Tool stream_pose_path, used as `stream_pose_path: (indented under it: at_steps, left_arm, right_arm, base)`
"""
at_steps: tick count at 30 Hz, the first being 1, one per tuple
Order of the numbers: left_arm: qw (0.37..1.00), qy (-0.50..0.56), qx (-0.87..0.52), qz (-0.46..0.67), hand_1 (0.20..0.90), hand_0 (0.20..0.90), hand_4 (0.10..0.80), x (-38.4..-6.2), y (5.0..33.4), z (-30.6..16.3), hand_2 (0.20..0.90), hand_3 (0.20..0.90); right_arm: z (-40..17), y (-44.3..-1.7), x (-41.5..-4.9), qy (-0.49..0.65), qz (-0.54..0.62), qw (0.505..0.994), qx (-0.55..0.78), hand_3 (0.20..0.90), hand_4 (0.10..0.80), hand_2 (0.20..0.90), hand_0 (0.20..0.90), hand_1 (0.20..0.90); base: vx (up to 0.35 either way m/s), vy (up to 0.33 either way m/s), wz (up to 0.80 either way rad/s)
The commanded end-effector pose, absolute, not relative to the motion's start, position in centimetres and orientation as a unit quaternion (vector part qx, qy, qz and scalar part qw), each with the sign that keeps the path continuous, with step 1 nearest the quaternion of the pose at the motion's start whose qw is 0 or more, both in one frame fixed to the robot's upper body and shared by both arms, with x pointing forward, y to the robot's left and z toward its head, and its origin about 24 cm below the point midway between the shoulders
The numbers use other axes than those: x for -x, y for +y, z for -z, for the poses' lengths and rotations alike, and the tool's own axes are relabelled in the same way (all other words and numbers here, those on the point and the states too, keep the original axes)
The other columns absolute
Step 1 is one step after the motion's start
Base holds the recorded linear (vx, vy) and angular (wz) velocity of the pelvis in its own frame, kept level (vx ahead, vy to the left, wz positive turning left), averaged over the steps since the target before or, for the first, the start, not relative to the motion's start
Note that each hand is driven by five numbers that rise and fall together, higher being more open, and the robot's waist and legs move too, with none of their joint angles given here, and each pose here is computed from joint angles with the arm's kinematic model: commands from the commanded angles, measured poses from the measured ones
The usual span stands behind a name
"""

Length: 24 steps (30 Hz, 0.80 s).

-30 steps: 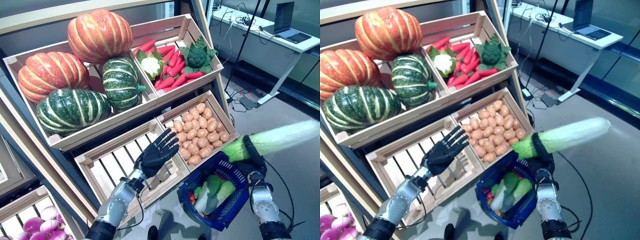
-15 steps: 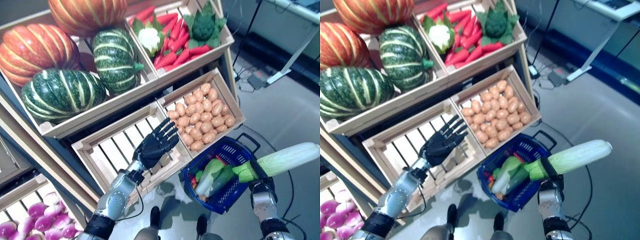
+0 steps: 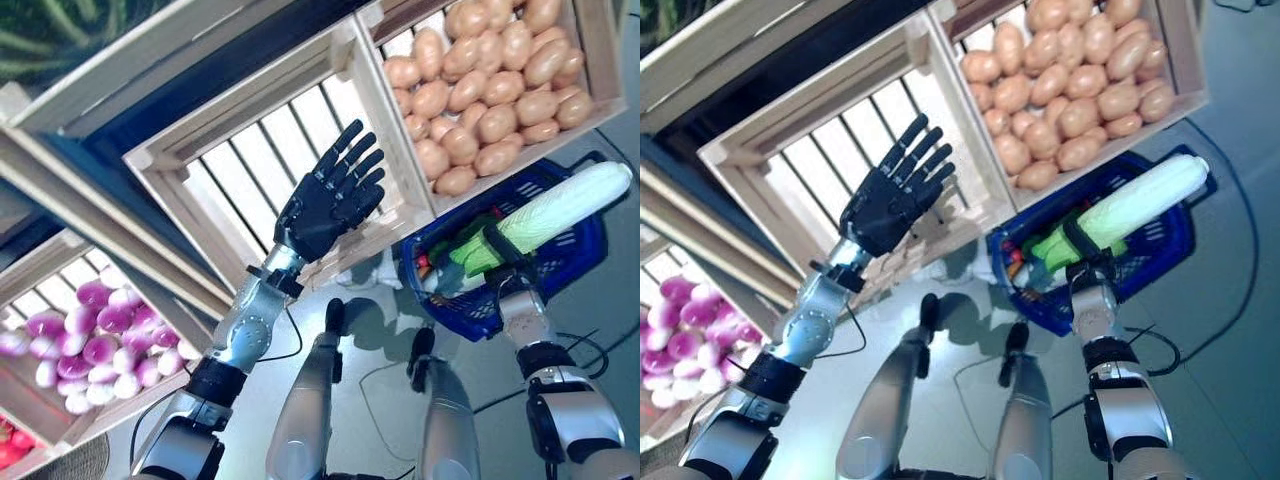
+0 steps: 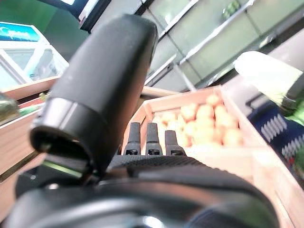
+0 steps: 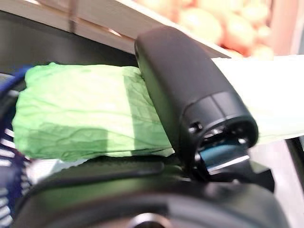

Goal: Put vegetables into the basket

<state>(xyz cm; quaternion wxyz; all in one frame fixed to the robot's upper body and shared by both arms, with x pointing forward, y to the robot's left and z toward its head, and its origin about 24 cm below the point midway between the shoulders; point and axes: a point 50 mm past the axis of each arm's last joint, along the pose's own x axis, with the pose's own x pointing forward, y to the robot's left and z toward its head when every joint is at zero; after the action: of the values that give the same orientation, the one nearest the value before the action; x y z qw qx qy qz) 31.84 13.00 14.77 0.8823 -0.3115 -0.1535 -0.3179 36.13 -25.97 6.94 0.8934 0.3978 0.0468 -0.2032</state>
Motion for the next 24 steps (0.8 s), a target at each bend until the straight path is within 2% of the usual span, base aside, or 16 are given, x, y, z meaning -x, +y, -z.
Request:
stream_pose_path:
  at_steps: [1,9,18,24]
  left_arm:
    - [0.8,-0.313,0.338,0.384,0.9,0.9,0.8,-30.0,12.7,-21.1,0.9,0.9]
    - [0.781,-0.335,0.341,0.401,0.9,0.9,0.8,-29.7,12.4,-22.9,0.9,0.9]
    - [0.767,-0.34,0.341,0.423,0.9,0.9,0.8,-29.1,11.9,-23.4,0.9,0.9]
    - [0.763,-0.337,0.349,0.427,0.9,0.9,0.8,-28.8,11.7,-23.9,0.9,0.9]
  right_arm:
    - [-12.6,-27.9,-37.3,-0.048,0.168,0.926,-0.336,0.3,0.4,0.3,0.3,0.3]
    - [-13.5,-27.8,-38.0,-0.039,0.184,0.929,-0.319,0.3,0.4,0.3,0.3,0.3]
    - [-10.8,-28.6,-37.2,0.024,0.253,0.912,-0.321,0.3,0.4,0.3,0.3,0.3]
    - [-9.0,-29.4,-36.7,0.13,0.286,0.917,-0.245,0.3,0.4,0.3,0.3,0.3]
  base:
    - [-0.045,0.046,-0.02]
    - [0.024,0.013,-0.06]
    - [0.048,0.011,-0.01]
    - [0.056,0.024,0.02]
